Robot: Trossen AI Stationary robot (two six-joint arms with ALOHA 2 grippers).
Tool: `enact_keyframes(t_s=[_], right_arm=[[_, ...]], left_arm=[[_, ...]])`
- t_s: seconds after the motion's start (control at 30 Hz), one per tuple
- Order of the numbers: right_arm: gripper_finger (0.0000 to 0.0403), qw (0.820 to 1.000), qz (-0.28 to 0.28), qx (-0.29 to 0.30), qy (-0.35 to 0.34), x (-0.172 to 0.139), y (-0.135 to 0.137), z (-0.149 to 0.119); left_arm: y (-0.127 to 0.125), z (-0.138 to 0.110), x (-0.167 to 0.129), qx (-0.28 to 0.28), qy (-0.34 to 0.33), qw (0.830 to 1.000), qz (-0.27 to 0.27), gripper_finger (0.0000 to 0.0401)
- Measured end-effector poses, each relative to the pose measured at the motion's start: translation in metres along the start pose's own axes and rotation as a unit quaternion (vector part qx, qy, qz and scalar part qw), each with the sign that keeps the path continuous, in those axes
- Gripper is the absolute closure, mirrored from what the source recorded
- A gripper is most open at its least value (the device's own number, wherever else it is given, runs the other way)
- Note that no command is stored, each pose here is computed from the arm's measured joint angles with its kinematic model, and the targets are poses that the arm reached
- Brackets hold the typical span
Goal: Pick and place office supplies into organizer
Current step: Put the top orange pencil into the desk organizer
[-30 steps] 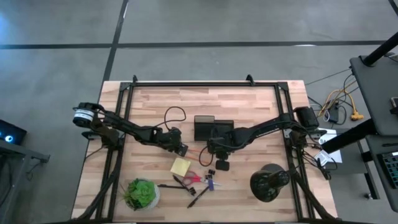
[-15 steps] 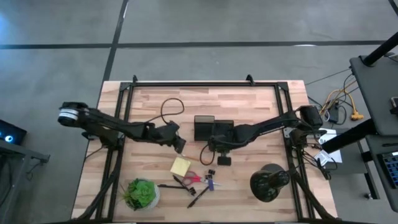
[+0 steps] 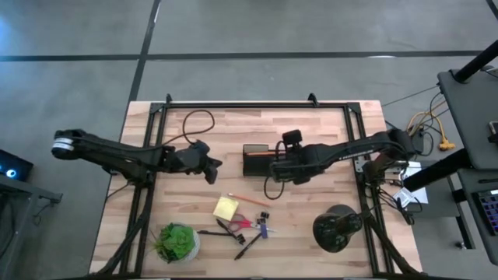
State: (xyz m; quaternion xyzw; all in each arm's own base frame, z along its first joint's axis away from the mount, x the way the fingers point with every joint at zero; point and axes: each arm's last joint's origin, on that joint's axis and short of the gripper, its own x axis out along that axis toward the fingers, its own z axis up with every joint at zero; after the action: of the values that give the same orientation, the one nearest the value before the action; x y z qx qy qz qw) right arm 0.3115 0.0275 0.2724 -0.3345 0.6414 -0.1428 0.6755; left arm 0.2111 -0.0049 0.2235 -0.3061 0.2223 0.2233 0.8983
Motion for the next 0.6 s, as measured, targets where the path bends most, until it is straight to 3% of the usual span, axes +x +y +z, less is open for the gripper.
enact_keyframes(t_s=[0.27, 0.6], right_arm=[[0.0385, 0.995, -0.051, -0.081, 0.037, 0.001, -0.024, -0.006], [0.0378, 0.975, -0.039, -0.208, 0.063, 0.011, -0.032, -0.009]], left_arm=[[0.0, 0.001, -0.001, -0.002, -0.003, 1.0, -0.005, 0.0401], [0.0, 0.0, -0.001, -0.002, -0.001, 1.0, -0.004, 0.0401]])
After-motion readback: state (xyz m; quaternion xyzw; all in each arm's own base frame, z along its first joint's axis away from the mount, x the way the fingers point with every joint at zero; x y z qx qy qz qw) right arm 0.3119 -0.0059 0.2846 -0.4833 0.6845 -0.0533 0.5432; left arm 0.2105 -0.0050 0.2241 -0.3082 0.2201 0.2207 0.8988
